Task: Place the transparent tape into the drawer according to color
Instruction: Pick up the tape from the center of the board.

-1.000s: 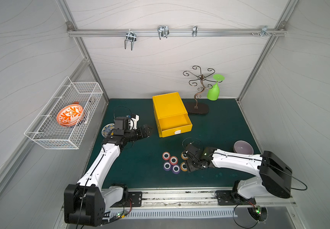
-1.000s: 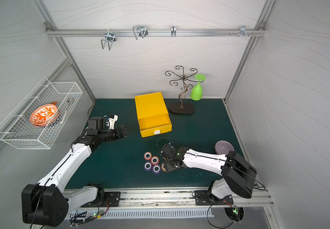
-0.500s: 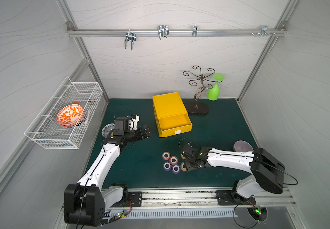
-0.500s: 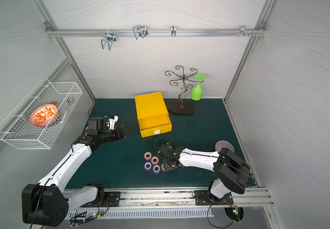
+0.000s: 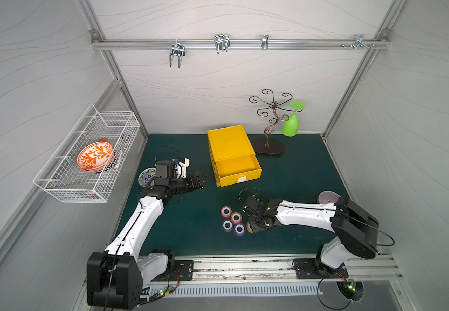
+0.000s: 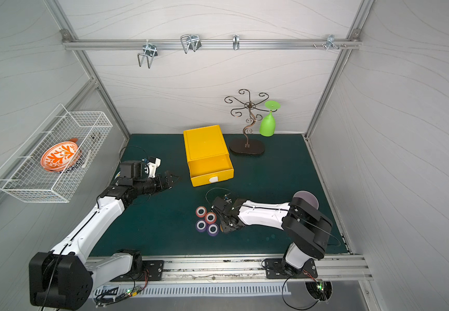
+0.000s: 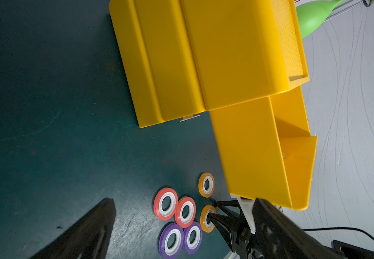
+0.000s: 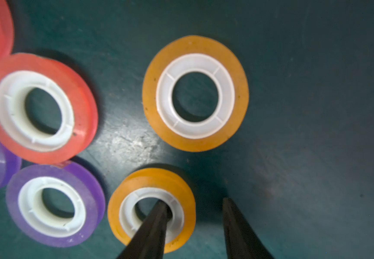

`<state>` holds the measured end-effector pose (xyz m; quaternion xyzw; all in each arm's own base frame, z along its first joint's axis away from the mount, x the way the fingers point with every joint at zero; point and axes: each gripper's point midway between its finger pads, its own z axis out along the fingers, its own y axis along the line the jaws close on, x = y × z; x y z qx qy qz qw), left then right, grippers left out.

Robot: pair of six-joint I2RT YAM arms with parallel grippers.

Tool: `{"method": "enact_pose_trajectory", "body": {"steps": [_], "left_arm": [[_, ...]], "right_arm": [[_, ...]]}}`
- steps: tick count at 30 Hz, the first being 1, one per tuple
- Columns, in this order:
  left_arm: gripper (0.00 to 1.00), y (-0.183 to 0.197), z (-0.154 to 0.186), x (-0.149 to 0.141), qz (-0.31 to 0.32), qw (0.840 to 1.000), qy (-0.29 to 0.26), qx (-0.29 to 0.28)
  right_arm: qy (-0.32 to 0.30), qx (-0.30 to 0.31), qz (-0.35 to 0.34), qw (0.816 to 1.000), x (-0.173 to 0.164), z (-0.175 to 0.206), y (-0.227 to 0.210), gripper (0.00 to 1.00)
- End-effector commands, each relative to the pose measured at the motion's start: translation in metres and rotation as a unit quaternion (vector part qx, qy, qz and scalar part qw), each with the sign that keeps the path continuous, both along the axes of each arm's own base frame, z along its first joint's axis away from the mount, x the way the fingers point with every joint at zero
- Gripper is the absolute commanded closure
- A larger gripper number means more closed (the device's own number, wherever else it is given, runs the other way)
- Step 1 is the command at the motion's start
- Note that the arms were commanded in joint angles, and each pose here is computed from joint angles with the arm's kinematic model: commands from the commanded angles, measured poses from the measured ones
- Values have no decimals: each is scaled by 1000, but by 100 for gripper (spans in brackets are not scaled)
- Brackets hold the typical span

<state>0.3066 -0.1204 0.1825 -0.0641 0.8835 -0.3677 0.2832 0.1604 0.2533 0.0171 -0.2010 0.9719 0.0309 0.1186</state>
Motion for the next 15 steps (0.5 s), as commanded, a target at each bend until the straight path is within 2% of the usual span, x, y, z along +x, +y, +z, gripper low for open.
{"method": "enact_pose_trajectory", "body": {"steps": [1,15], "left_arm": [[0,-1,8,-2,-5,1000,-10,-7],[0,-1,7,-4,-8,1000,-9,-7]], "right_arm": [[25,-42,-1,999,-10,-13,-14,61],[48,-86,-3,995,-16,-26,-25,91]]}}
